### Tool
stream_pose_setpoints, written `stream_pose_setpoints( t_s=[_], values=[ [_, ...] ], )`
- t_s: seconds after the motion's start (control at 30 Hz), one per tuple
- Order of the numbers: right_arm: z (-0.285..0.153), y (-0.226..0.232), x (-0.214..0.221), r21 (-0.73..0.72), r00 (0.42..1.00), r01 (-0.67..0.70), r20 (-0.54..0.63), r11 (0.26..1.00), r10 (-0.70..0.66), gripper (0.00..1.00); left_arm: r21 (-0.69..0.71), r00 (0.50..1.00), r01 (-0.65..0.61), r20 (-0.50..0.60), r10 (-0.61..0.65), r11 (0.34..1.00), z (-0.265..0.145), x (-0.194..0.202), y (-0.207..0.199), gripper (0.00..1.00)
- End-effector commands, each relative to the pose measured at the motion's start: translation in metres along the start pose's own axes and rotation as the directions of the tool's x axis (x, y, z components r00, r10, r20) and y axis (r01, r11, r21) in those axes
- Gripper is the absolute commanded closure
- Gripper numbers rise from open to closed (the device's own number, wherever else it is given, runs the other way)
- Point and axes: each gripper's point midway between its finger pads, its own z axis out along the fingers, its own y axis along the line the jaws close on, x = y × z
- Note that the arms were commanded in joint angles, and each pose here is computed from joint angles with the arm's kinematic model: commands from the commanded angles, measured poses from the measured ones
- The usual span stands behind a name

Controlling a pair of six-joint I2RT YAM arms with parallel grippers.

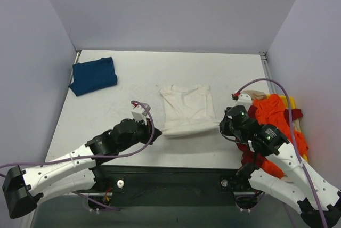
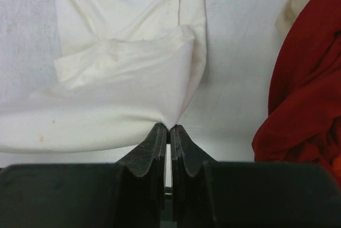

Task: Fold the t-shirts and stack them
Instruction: Fold the long partially folded tshirt into a neat square

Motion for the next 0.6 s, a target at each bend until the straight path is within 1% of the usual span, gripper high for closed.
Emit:
stream_pose_setpoints(
  t_s=[0.0, 0.07, 0.1, 0.13, 0.17, 0.23, 0.27, 0.3, 0.33, 0.37, 0.4, 0.43, 0.57],
  values=[
    [-0.002, -0.02, -0.032, 0.154, 0.995, 0.05, 0.081, 0.987, -0.063, 1.0, 0.018, 0.995, -0.045, 0.087, 0.043, 0.999, 0.006, -0.035, -0.014, 1.0],
    [-0.003, -0.017, -0.048, 0.165, 0.991, 0.053, 0.111, 0.985, -0.072, 1.0, 0.036, 0.995, -0.047, 0.093, 0.044, 0.998, 0.014, -0.041, -0.016, 1.0],
    [0.001, -0.017, -0.052, 0.177, 0.991, 0.057, 0.108, 0.983, -0.077, 1.0, 0.046, 0.994, -0.045, 0.099, 0.04, 0.998, 0.016, -0.044, -0.017, 1.0],
    [0.001, -0.015, -0.059, 0.175, 0.989, 0.064, 0.118, 0.982, -0.085, 1.0, 0.059, 0.994, -0.044, 0.103, 0.038, 0.997, 0.018, -0.047, -0.02, 1.0],
    [0.004, -0.015, -0.066, 0.17, 0.99, 0.044, 0.126, 0.985, -0.066, 1.0, 0.077, 0.993, -0.043, 0.114, 0.034, 0.996, 0.023, -0.052, -0.021, 1.0],
    [0.013, -0.012, -0.072, 0.164, 0.991, 0.043, 0.116, 0.985, -0.063, 1.0, 0.082, 0.993, -0.042, 0.117, 0.032, 0.996, 0.029, -0.056, -0.02, 1.0],
    [0.015, -0.008, -0.08, 0.141, 0.991, 0.04, 0.122, 0.989, -0.058, 1.0, 0.103, 0.994, -0.041, 0.107, 0.03, 0.994, 0.034, -0.056, -0.022, 1.0],
    [0.022, -0.011, -0.083, 0.158, 0.993, 0.032, 0.109, 0.987, -0.05, 1.0, 0.098, 0.993, -0.032, 0.114, 0.021, 0.995, 0.038, -0.06, -0.017, 1.0],
    [0.026, -0.011, -0.09, 0.158, 0.992, 0.026, 0.12, 0.987, -0.045, 1.0, 0.09, 0.992, -0.027, 0.122, 0.016, 0.996, 0.041, -0.064, -0.014, 1.0],
    [0.026, -0.011, -0.098, 0.16, 0.991, 0.026, 0.129, 0.987, -0.047, 1.0, 0.118, 0.994, -0.026, 0.106, 0.014, 0.993, 0.046, -0.062, -0.017, 1.0],
    [0.036, -0.013, -0.099, 0.173, 0.993, 0.023, 0.107, 0.985, -0.042, 1.0, 0.108, 0.994, -0.019, 0.111, 0.007, 0.994, 0.049, -0.066, -0.011, 1.0],
    [0.039, -0.011, -0.105, 0.165, 0.993, 0.02, 0.114, 0.986, -0.04, 1.0, 0.099, 0.995, -0.011, 0.103, 0.001, 0.995, 0.055, -0.065, -0.007, 1.0],
    [0.06, -0.008, -0.123, 0.172, 0.994, 0.024, 0.097, 0.985, -0.041, 1.0, 0.126, 0.993, 0.015, 0.118, -0.03, 0.992, 0.069, -0.079, 0.0, 1.0]
  ],
)
